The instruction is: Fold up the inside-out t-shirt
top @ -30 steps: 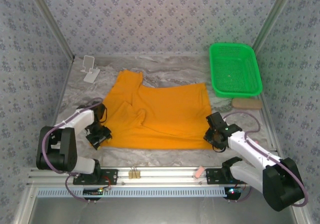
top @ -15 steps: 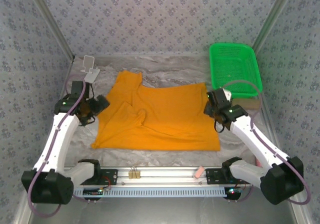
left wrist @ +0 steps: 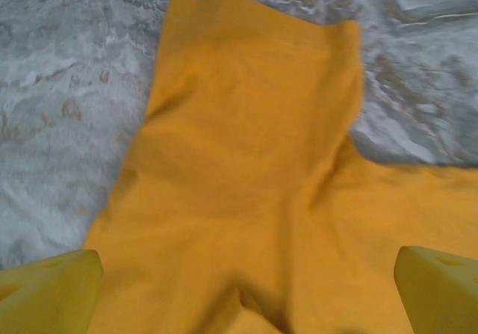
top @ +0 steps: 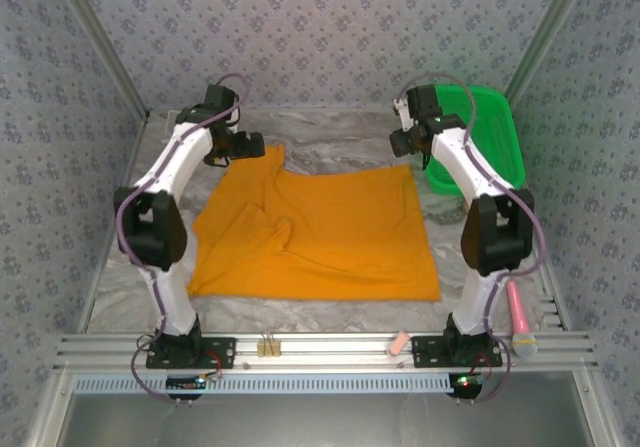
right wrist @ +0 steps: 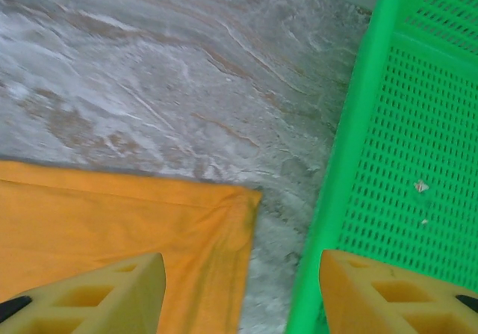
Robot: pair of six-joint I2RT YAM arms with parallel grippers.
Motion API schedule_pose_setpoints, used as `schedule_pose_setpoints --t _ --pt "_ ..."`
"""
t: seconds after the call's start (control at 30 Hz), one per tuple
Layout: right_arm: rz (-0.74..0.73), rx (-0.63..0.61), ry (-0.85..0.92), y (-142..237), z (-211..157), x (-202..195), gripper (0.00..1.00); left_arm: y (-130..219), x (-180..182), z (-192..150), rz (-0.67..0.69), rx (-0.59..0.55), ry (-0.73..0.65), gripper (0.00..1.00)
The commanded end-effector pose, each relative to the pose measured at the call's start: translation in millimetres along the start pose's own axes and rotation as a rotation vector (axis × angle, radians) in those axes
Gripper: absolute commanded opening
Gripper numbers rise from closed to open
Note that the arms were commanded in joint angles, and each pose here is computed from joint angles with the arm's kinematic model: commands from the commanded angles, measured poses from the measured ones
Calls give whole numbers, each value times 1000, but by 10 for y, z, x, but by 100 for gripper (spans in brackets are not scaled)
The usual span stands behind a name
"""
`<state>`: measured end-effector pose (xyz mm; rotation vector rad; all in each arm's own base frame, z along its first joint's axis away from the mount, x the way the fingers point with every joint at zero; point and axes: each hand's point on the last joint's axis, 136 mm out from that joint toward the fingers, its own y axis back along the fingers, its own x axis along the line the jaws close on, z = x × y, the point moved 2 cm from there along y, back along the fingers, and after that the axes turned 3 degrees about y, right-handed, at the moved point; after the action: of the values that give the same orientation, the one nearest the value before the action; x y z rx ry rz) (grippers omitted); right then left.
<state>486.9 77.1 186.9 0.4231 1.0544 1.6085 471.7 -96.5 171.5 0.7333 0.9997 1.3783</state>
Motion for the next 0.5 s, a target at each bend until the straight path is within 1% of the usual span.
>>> schedule_pose_setpoints --t 0.0,0.13,0.27,0.3,0.37,0.47 --pt "76 164 160 -223 -265 40 57 -149 250 342 42 -23 2 97" --pt "74 212 181 -461 -281 -109 55 -602 421 562 -19 3 107 84" --pt "67 281 250 -661 -403 -174 56 -936 322 658 -95 38 84 75" --pt "87 303 288 -694 -456 -161 56 -1005 296 668 -114 52 82 71" --pt "122 330 343 -761 -547 -136 56 -1118 290 668 -121 71 84 69" --pt "192 328 390 -848 -572 -33 58 -1262 276 654 -157 91 105 71"
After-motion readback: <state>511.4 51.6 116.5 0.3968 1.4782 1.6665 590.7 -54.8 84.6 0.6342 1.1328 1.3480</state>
